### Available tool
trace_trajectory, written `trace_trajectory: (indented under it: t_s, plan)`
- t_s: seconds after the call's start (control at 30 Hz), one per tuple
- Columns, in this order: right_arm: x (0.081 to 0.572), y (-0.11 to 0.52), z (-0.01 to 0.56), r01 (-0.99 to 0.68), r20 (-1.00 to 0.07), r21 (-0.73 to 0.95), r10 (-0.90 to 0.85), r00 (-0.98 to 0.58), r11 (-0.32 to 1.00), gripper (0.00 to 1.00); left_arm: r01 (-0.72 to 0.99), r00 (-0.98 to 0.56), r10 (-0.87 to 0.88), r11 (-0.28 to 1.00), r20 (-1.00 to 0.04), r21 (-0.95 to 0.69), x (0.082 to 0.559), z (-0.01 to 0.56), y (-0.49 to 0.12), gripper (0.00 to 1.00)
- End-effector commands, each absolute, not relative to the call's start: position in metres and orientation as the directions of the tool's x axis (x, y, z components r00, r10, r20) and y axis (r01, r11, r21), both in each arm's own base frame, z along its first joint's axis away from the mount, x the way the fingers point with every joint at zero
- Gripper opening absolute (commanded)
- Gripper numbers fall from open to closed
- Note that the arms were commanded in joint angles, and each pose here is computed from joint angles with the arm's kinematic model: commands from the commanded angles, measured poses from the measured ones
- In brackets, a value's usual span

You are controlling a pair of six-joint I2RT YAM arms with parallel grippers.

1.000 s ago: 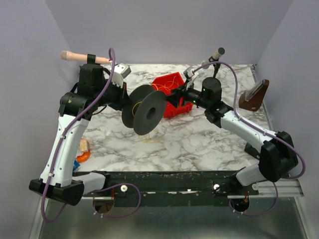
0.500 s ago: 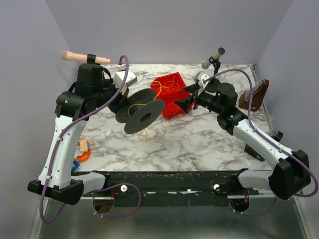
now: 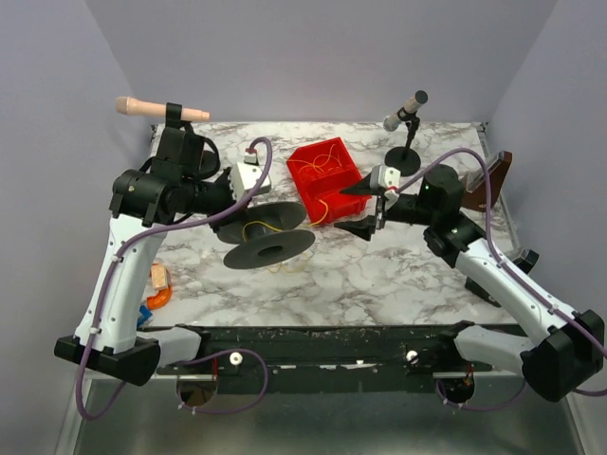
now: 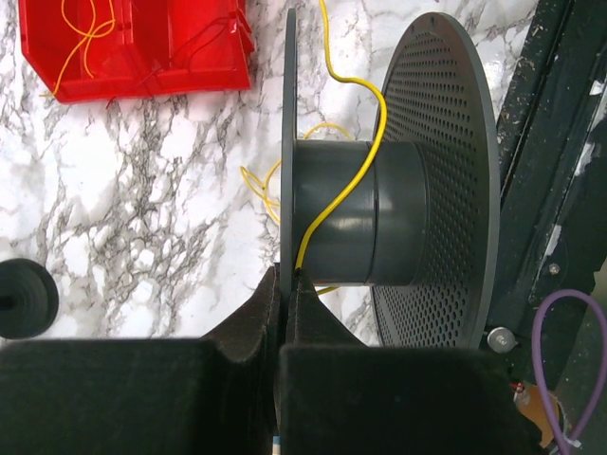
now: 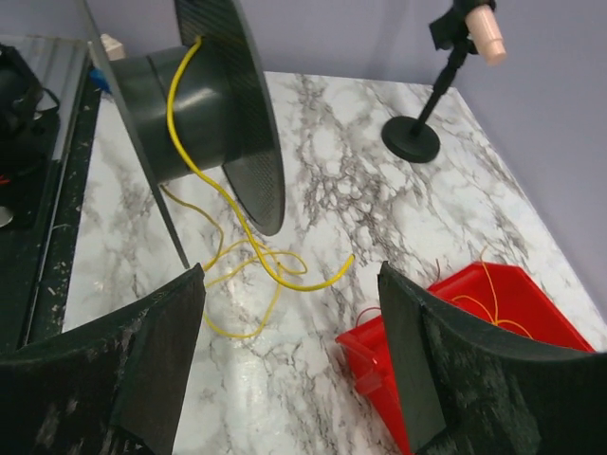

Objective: Wrap the cables

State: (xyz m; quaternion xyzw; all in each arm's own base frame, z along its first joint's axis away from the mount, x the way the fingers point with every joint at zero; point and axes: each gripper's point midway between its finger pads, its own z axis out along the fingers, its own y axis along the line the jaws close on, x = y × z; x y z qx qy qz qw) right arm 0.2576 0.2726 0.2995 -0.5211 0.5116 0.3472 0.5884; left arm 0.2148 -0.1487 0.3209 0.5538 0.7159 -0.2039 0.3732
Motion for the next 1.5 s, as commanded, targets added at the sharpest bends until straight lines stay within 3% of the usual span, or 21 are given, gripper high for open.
trace_trajectory:
  t_s: [0.0, 0.37, 0.47, 0.53, 0.6, 0.67, 0.83, 0.97, 1.07, 1.23, 1.33, 1.47]
  plan:
    - [0.239, 0.282, 0.27, -0.975, -0.969, -0.22, -0.128, 0.213, 0.042, 0.8, 0.969, -0.034, 0.608, 0.213, -0.794, 0.122, 0.195, 0.34, -0.158, 0.0]
    - [0.284, 0.302, 0.285, -0.974, -0.982, -0.182, -0.068, 0.174, 0.132, 0.56, 0.979, -0.034, 0.536, 0.189, -0.843, 0.081, 0.182, 0.357, -0.169, 0.0]
    - [0.288, 0.303, 0.274, -0.979, -0.989, -0.139, -0.075, 0.129, 0.149, 0.51, 0.959, -0.078, 0.507, 0.273, -0.858, 0.074, 0.196, 0.365, -0.17, 0.0]
    - [0.292, 0.301, 0.258, -0.98, -0.994, -0.076, -0.09, 0.06, 0.187, 0.53, 0.912, -0.157, 0.454, 0.408, -0.877, 0.049, 0.218, 0.374, -0.17, 0.0]
    - [0.292, 0.299, 0.244, -0.975, -0.997, -0.015, -0.082, -0.004, 0.223, 0.65, 0.881, -0.194, 0.422, 0.473, -0.886, 0.033, 0.231, 0.378, -0.17, 0.0]
    - [0.285, 0.298, 0.231, -0.974, -0.998, 0.021, -0.049, -0.033, 0.225, 0.7, 0.857, -0.224, 0.38, 0.516, -0.897, 0.004, 0.24, 0.385, -0.172, 0.0]
    - [0.271, 0.305, 0.215, -0.99, -0.998, 0.022, 0.064, -0.013, 0.143, 0.73, 0.807, -0.278, 0.29, 0.587, -0.916, -0.059, 0.257, 0.409, -0.177, 0.0]
    - [0.28, 0.315, 0.213, -0.978, -0.986, -0.018, 0.158, 0.051, 0.208, 0.73, 0.73, -0.321, 0.238, 0.679, -0.917, -0.079, 0.276, 0.423, -0.171, 0.0]
    - [0.29, 0.333, 0.186, -0.967, -0.998, -0.022, 0.044, 0.034, 0.255, 0.73, 0.702, -0.331, 0.207, 0.706, -0.921, -0.093, 0.282, 0.428, -0.17, 0.0]
    - [0.32, 0.319, 0.138, -0.819, -0.926, 0.246, -0.125, -0.357, 0.519, 0.69, 0.689, -0.315, 0.178, 0.719, -0.932, -0.096, 0.282, 0.439, -0.169, 0.0]
    - [0.314, 0.306, 0.12, -0.7, -0.846, 0.367, -0.093, -0.525, 0.613, 0.7, 0.688, -0.31, 0.174, 0.72, -0.935, -0.094, 0.28, 0.441, -0.168, 0.0]
    - [0.312, 0.307, 0.104, -0.752, -0.871, 0.266, -0.184, -0.456, 0.603, 0.71, 0.705, -0.315, 0.177, 0.701, -0.932, -0.106, 0.277, 0.44, -0.171, 0.0]
